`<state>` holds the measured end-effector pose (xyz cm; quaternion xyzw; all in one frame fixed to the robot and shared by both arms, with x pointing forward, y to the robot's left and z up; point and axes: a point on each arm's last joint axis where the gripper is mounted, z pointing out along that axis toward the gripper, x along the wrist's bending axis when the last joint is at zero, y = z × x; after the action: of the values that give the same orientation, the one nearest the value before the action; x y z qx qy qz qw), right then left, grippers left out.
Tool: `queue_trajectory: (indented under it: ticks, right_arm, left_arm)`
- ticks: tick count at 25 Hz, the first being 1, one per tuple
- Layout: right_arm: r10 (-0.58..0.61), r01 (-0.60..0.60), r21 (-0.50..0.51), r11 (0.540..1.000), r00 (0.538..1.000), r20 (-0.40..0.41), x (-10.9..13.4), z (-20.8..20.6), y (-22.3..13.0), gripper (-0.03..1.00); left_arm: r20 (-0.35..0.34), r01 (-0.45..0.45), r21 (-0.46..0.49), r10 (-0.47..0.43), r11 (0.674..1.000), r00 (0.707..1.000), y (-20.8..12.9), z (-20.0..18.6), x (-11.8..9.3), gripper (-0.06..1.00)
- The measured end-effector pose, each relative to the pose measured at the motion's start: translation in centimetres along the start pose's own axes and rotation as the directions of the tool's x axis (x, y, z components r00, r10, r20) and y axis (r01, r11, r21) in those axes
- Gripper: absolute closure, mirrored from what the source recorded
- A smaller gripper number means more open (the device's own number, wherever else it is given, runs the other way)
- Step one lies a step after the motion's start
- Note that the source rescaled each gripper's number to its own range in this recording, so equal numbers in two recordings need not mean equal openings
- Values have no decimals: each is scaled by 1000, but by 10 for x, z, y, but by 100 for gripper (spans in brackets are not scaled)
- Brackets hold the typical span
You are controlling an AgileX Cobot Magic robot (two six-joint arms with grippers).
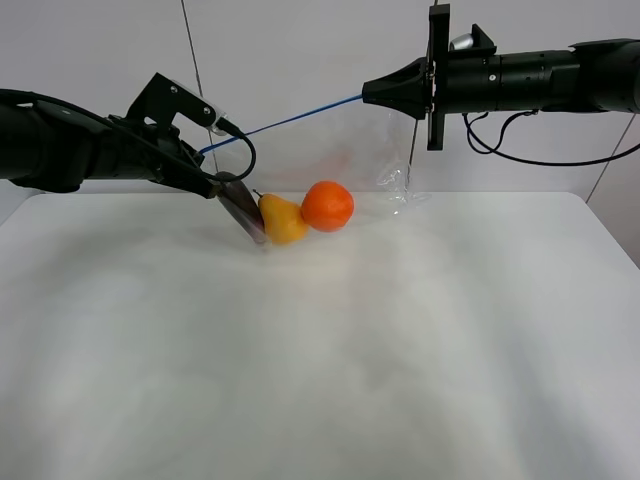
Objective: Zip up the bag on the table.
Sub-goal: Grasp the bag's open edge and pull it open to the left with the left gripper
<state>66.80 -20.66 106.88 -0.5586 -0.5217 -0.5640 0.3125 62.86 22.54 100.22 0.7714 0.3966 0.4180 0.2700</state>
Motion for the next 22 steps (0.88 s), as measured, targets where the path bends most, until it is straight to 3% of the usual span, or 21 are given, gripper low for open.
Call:
queue_trajectory:
  ticks: [5,18,20,22]
  right_arm:
    - [0,0,0,1000,1000,0,0,0,0,97]
    - [-2,2,-3,1000,1000,-3,0,0,0,97]
    - [-2,2,-3,1000,1000,-3,0,0,0,97]
    - [-1,1,-5,1000,1000,-6,1,0,0,97]
  left_arm:
    - [-27,-8,14,8,1000,1000,-6,1,11,94]
    - [-29,-56,16,56,998,998,-6,1,12,94]
    - [-24,-56,16,56,998,998,-6,1,12,91]
    - [-33,-53,19,54,998,998,-7,1,14,77]
